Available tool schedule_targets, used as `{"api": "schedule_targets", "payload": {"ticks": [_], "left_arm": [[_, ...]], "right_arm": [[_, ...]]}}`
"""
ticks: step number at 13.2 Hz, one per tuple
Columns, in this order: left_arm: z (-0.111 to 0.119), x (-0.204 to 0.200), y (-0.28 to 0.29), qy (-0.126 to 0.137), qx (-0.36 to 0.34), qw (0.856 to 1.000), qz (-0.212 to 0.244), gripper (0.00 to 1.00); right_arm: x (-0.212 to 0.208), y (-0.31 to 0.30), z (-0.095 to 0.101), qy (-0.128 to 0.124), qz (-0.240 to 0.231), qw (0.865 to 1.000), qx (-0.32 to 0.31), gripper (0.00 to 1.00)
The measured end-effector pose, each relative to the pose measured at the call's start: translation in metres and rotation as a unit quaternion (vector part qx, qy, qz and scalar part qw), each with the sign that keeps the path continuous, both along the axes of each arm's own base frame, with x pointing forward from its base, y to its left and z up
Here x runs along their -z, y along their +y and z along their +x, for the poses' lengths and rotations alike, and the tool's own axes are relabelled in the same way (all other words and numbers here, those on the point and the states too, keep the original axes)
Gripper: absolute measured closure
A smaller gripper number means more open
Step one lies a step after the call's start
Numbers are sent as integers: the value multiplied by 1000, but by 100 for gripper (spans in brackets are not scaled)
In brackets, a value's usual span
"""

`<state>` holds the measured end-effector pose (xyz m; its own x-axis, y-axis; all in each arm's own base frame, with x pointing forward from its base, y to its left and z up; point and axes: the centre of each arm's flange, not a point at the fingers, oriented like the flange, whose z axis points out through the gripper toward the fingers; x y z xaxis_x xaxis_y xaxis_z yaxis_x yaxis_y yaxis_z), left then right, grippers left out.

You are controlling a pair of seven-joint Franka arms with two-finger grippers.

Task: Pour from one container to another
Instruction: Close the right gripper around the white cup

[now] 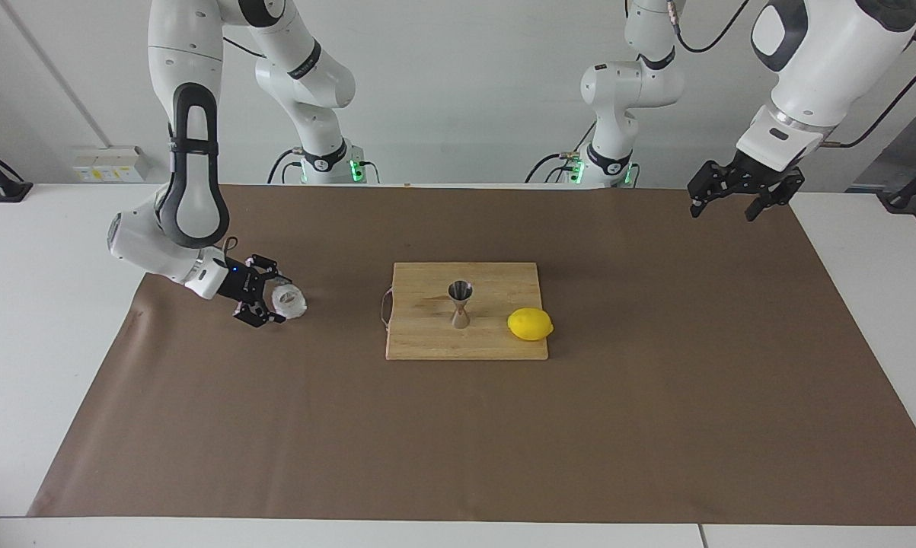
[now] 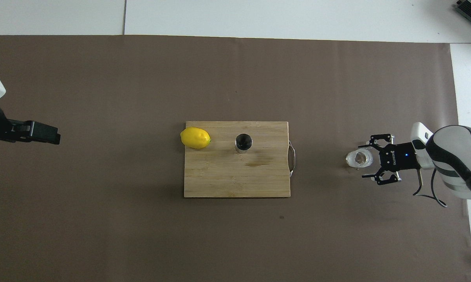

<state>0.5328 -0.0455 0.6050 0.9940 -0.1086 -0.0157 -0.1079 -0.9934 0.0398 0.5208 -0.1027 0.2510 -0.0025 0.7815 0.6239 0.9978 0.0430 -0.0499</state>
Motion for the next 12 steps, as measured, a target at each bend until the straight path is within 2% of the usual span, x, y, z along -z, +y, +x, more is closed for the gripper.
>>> {"api": "schedule_targets", "payload": {"ticks": [5, 8, 9, 10, 12], "left_arm": [[-3, 11, -7, 13, 3, 1000, 2, 0], [-12, 2, -6, 39, 4, 999, 5, 0], [-13, -4, -6, 39, 4, 999, 8, 0], [-13, -7, -6, 36, 4, 999, 9, 0], [-13, -8, -6, 35, 4, 999, 9, 0]], "right_arm": [[1, 8, 1, -2, 12, 1000, 5, 0], [1, 13, 2, -2, 13, 1000, 1, 4], [1, 13, 2, -2, 13, 1000, 1, 4], [1, 13, 2, -2, 13, 1000, 1, 13], [1, 13, 2, -2, 13, 1000, 1, 39]]}}
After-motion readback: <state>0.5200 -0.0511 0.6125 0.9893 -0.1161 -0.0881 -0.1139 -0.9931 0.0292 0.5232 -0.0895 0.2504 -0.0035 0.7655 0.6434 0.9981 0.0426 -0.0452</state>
